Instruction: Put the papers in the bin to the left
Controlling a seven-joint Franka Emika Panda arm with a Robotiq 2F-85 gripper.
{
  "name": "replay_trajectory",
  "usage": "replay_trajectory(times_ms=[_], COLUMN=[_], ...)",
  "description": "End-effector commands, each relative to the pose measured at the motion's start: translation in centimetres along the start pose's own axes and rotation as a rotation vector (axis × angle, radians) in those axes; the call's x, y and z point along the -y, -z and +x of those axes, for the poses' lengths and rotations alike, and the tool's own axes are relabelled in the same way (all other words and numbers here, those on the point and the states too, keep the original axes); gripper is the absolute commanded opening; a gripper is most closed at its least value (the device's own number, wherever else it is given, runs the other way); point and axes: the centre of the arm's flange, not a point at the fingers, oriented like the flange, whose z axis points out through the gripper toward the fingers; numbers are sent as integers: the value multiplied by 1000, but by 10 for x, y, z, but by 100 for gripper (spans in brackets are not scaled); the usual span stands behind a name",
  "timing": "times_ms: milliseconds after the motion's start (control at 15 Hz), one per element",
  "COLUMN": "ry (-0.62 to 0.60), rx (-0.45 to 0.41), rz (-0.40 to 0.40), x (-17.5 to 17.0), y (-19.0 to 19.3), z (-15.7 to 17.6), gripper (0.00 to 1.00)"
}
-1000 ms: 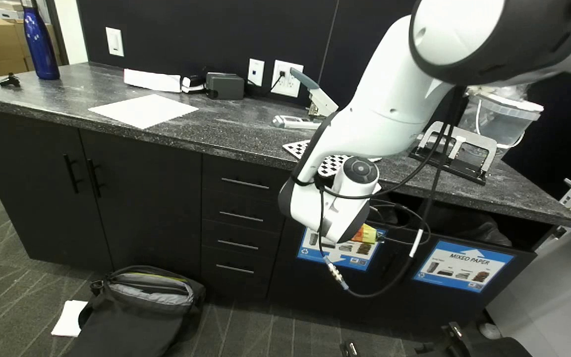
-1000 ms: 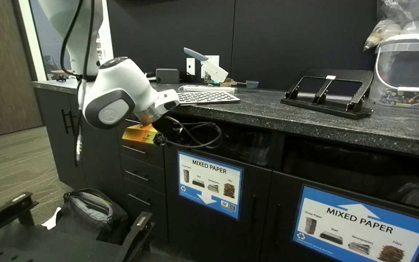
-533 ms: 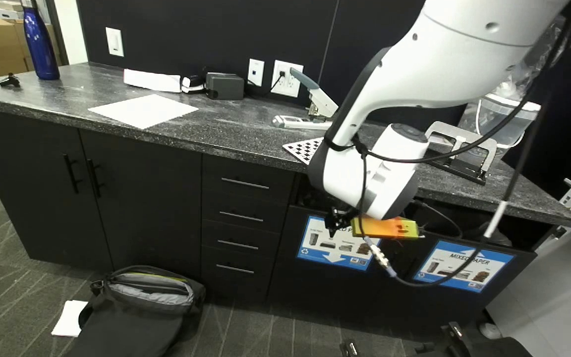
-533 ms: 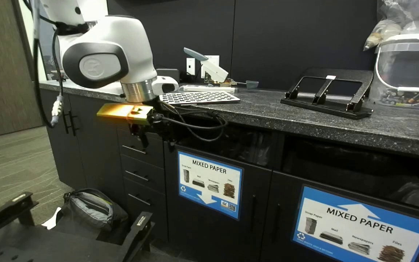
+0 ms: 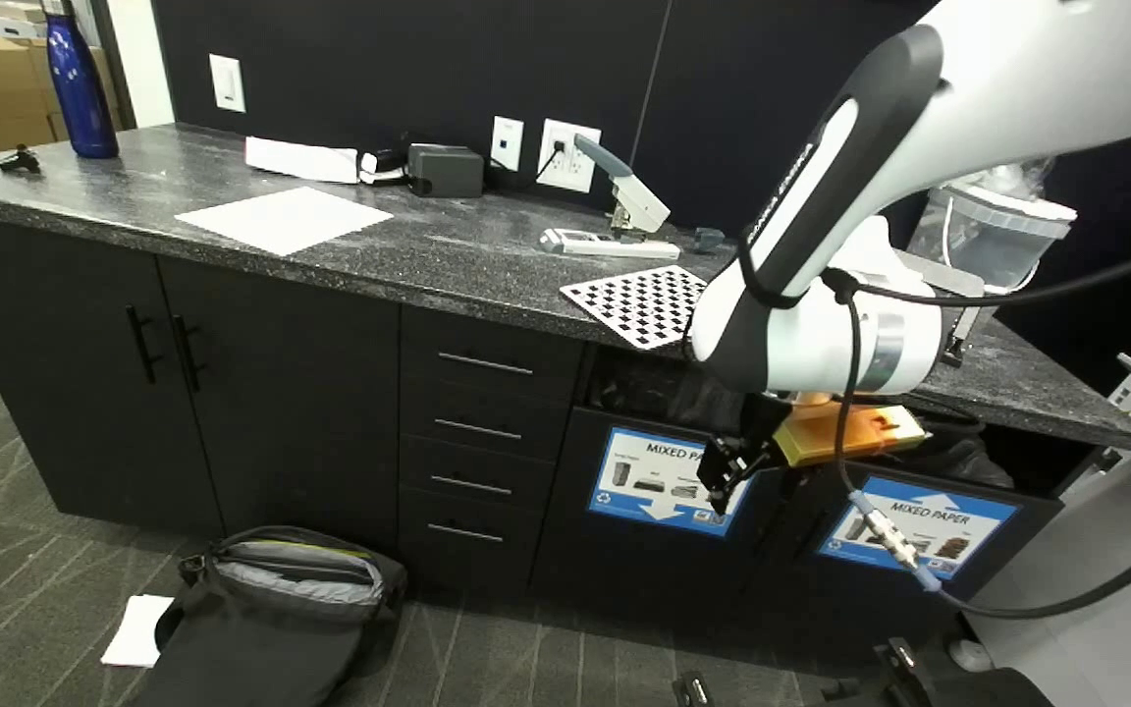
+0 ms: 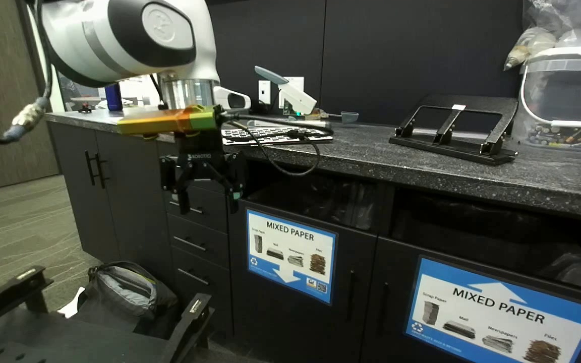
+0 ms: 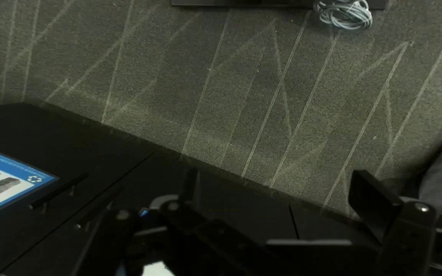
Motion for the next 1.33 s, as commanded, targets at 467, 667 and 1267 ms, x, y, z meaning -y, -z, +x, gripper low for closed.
replay_trajectory(times_ms=[467, 667, 1267], ry=[78, 60, 62], rx=[26, 62, 105], rz=[17, 54, 157], x=[16, 32, 82], y=[148, 180, 326], z=[-8, -2, -31], gripper=[100, 100, 100])
